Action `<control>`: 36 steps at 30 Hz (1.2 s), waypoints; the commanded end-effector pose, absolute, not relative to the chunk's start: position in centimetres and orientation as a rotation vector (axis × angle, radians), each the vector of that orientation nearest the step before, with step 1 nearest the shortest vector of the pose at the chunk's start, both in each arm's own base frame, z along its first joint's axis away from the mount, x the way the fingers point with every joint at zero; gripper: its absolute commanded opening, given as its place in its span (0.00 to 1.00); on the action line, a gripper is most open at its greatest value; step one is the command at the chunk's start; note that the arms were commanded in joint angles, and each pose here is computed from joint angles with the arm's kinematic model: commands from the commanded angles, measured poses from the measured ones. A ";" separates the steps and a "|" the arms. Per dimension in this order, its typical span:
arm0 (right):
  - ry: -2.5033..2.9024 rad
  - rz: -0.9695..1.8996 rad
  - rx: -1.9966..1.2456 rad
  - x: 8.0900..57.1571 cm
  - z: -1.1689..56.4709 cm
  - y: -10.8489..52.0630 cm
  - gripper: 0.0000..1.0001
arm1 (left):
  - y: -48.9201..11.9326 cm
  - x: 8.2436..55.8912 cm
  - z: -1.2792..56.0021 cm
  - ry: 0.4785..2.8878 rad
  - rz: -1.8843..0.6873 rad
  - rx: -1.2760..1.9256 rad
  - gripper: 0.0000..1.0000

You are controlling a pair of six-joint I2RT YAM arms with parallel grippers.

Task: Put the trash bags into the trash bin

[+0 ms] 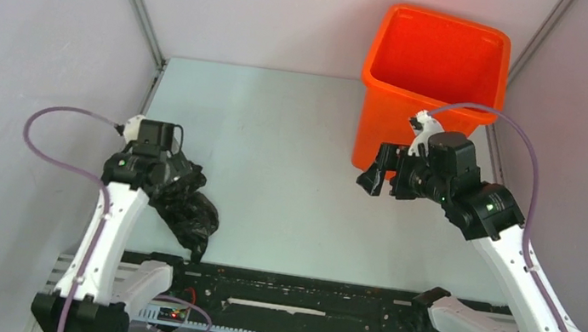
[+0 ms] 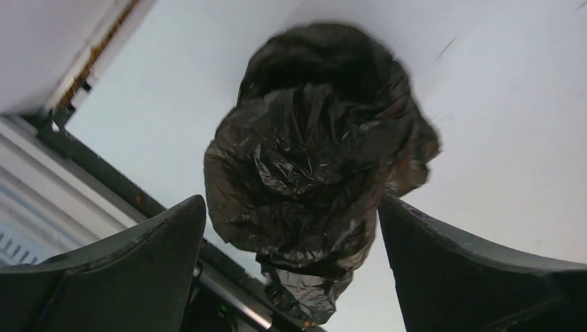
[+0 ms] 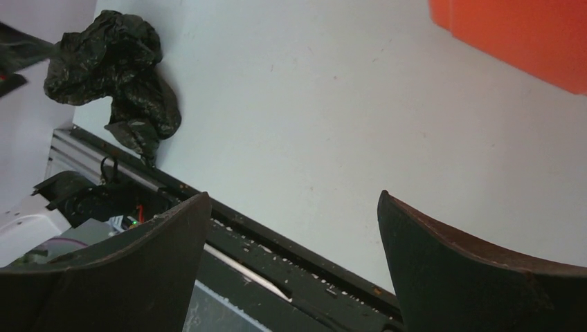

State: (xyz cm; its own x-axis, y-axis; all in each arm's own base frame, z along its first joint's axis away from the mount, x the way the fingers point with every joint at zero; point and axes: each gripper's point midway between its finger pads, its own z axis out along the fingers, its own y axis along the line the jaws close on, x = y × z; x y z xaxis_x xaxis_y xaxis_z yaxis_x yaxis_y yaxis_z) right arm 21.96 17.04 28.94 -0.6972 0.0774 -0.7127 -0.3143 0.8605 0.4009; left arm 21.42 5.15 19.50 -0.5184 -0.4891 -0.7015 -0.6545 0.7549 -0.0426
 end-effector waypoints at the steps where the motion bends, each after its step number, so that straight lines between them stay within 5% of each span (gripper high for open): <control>1: 2.282 0.768 -0.161 21.8 29.0 18.6 1.00 | 4.4 21.6 14.6 2.362 0.288 -0.888 1.00; 4: 2.324 0.774 -0.163 22.0 28.2 19.0 1.00 | 3.3 23.0 12.6 2.443 0.228 -0.808 0.92; 9: 2.357 0.719 -0.108 23.0 27.1 18.7 1.00 | -3.3 26.5 12.5 2.521 -0.246 -0.608 0.32; 15: 2.364 0.744 -0.036 24.2 26.8 19.5 0.99 | -13.5 30.0 19.9 2.320 -0.848 -0.378 0.03; 24: 2.346 0.819 -0.103 24.7 27.1 20.7 0.98 | -24.0 27.3 34.0 1.994 -1.526 -0.083 0.00; 36: 2.331 0.874 -0.160 25.6 26.3 22.8 0.97 | -19.1 28.6 25.7 2.098 -1.532 -0.629 0.00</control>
State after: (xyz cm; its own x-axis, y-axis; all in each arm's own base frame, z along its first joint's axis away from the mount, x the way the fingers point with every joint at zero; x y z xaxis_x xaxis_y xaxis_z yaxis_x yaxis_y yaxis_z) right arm 24.01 22.69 26.11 -0.8150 0.0799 -0.5739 -0.3145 0.7709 0.5540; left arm 28.31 -21.28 27.05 -0.8266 -0.5352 -0.1740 0.0014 0.3072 -0.9516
